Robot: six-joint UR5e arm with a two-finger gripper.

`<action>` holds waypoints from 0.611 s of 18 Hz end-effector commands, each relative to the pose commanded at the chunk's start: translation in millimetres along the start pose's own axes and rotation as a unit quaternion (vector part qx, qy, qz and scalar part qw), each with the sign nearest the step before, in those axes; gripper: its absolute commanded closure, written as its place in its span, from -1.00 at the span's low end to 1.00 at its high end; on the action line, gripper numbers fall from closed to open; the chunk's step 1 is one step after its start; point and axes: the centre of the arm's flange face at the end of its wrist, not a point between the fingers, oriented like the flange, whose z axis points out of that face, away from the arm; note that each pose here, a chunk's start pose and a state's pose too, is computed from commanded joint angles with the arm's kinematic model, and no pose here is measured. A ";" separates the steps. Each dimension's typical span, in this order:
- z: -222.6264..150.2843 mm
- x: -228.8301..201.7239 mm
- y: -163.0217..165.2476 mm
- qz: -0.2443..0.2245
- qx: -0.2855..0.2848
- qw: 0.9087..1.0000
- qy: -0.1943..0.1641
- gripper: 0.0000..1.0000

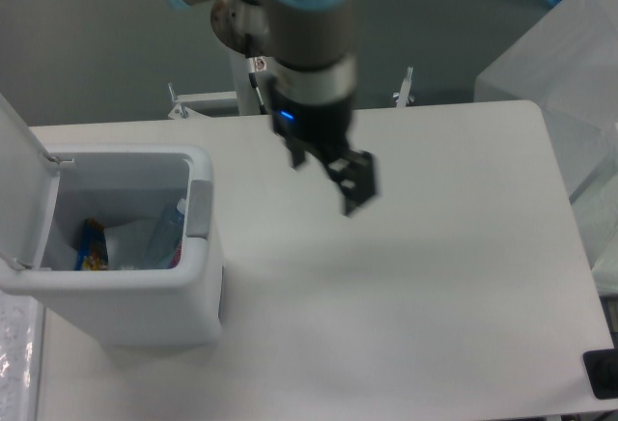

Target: Place the trash in the trash can

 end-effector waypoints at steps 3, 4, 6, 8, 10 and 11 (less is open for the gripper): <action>46.3 -35.3 27.8 -0.023 -0.007 1.000 0.009 -1.00; 58.2 -45.8 40.9 -0.032 -0.007 0.999 0.009 -1.00; 80.8 -64.3 58.8 -0.026 0.001 1.000 0.012 -1.00; 100.2 -76.5 71.3 -0.002 -0.001 1.000 0.011 -1.00; 104.3 -89.1 94.3 -0.006 -0.002 1.000 0.009 -1.00; 109.4 -93.6 100.4 -0.003 -0.003 1.000 0.011 -1.00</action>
